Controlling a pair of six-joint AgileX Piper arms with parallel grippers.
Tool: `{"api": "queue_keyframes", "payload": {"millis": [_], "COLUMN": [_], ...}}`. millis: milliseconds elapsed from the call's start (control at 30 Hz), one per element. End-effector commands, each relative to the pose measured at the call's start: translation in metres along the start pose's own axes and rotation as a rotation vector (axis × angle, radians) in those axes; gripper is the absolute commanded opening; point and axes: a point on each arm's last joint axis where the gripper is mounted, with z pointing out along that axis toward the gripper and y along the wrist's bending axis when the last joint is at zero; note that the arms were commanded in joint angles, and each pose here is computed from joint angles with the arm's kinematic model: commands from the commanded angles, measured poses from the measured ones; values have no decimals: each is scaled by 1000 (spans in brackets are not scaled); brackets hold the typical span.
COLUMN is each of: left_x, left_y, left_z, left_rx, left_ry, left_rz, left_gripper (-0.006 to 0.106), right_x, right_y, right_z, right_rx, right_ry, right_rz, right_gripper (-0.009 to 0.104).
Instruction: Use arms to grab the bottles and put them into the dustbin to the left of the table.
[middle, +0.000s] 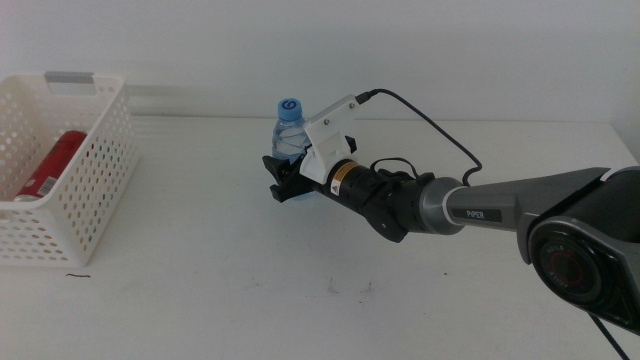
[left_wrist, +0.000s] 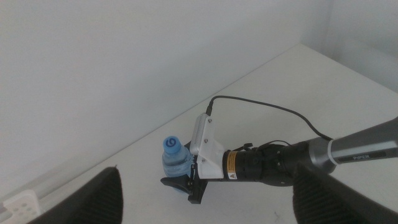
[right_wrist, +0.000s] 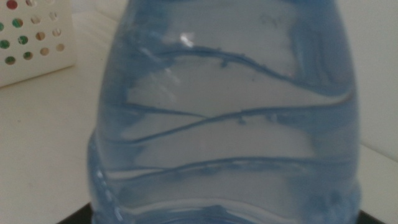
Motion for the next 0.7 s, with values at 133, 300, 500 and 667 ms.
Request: {"api": "queue_keyframes", "payload": {"millis": [133, 300, 500, 667], "left_x": [-2, -2, -2, -2], "left_y": [0, 0, 0, 0], "left_z": [-3, -3, -3, -3], "left_rx": [-2, -2, -2, -2], "left_ry": [-22, -22, -22, -22], "left_rz": [-2, -2, -2, -2], "left_gripper": [94, 94, 94, 94], "right_x": [-5, -22, -72, -108], "right_y": [8, 3, 5, 16], "right_z": [2, -11, -78, -174], "right_rx": [-14, 32, 63, 71], "right_ry": [-13, 130, 206, 204], "right_rz": [21, 136, 139, 188], "right_gripper": [59, 92, 91, 91]}}
